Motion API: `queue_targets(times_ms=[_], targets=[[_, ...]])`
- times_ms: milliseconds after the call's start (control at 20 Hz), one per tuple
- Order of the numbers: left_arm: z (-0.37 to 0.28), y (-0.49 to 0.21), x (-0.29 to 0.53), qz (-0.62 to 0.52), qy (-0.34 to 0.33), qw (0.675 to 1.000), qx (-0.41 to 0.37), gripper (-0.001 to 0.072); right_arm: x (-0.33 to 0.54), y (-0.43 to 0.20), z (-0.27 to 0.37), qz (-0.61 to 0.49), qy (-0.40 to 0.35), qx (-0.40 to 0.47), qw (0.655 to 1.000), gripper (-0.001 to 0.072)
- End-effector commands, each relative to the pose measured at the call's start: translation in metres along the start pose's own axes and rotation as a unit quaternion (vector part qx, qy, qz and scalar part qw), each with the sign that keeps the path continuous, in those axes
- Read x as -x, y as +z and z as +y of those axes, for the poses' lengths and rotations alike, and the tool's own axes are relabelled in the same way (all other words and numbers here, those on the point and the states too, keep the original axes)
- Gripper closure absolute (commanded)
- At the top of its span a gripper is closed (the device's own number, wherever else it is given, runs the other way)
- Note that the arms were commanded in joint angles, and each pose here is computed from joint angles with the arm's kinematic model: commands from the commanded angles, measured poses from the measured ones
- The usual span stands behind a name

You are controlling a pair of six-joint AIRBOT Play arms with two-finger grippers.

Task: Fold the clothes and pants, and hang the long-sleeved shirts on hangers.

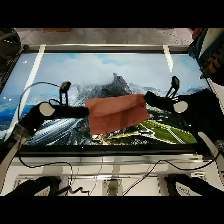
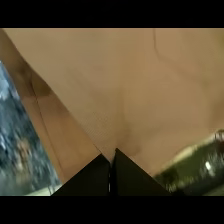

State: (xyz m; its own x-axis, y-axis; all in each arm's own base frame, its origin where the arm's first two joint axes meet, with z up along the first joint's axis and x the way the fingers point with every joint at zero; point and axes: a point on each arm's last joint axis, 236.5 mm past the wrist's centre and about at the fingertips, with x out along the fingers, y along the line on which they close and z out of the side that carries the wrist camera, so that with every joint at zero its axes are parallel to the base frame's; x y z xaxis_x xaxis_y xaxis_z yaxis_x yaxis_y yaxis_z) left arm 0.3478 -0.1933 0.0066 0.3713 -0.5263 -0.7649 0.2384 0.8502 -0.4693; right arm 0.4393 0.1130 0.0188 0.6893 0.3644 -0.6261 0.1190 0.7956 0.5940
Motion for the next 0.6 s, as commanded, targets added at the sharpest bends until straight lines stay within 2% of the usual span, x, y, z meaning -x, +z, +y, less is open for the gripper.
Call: queue_targets(times_ms=[0,150,250,300,350,400,450,500,550], targets=[[-0.011,-0.057,-0.017,0.085,-0.015,0.996,0.025,0.0704,0.015,-0.024,-0.063,0.088,-0.072,0.029,0.993,0.0696],[-0.019,-0.073,-0.042,0.09,-0.018,0.995,0.027,0.0703,0.025,-0.045,-0.092,0.146,-0.118,0.075,0.979,0.0696],[-0.024,-0.08,-0.057,0.095,-0.02,0.995,0.026,0.0703,0.025,-0.059,-0.099,0.174,-0.124,0.073,0.974,0.0694],[-0.023,-0.081,-0.064,0.094,-0.016,0.995,0.026,0.0703,0.024,-0.061,-0.1,0.179,-0.125,0.071,0.973,0.0607],[-0.021,-0.082,-0.068,0.096,-0.014,0.995,0.029,0.0689,0.023,-0.061,-0.101,0.18,-0.126,0.071,0.973,0.0285],[-0.021,-0.084,-0.069,0.099,-0.014,0.994,0.031,0.0573,0.023,-0.061,-0.101,0.179,-0.126,0.072,0.973,-0.0001],[-0.02,-0.083,-0.069,0.099,-0.014,0.995,0.033,0.0349,0.022,-0.058,-0.102,0.173,-0.127,0.074,0.974,0.0018],[-0.02,-0.081,-0.068,0.096,-0.014,0.995,0.033,0.0092,0.022,-0.052,-0.104,0.166,-0.13,0.075,0.975,0.0018],[-0.02,-0.079,-0.066,0.092,-0.015,0.995,0.032,-0.0013,0.023,-0.041,-0.106,0.152,-0.133,0.074,0.977,0.0018]])
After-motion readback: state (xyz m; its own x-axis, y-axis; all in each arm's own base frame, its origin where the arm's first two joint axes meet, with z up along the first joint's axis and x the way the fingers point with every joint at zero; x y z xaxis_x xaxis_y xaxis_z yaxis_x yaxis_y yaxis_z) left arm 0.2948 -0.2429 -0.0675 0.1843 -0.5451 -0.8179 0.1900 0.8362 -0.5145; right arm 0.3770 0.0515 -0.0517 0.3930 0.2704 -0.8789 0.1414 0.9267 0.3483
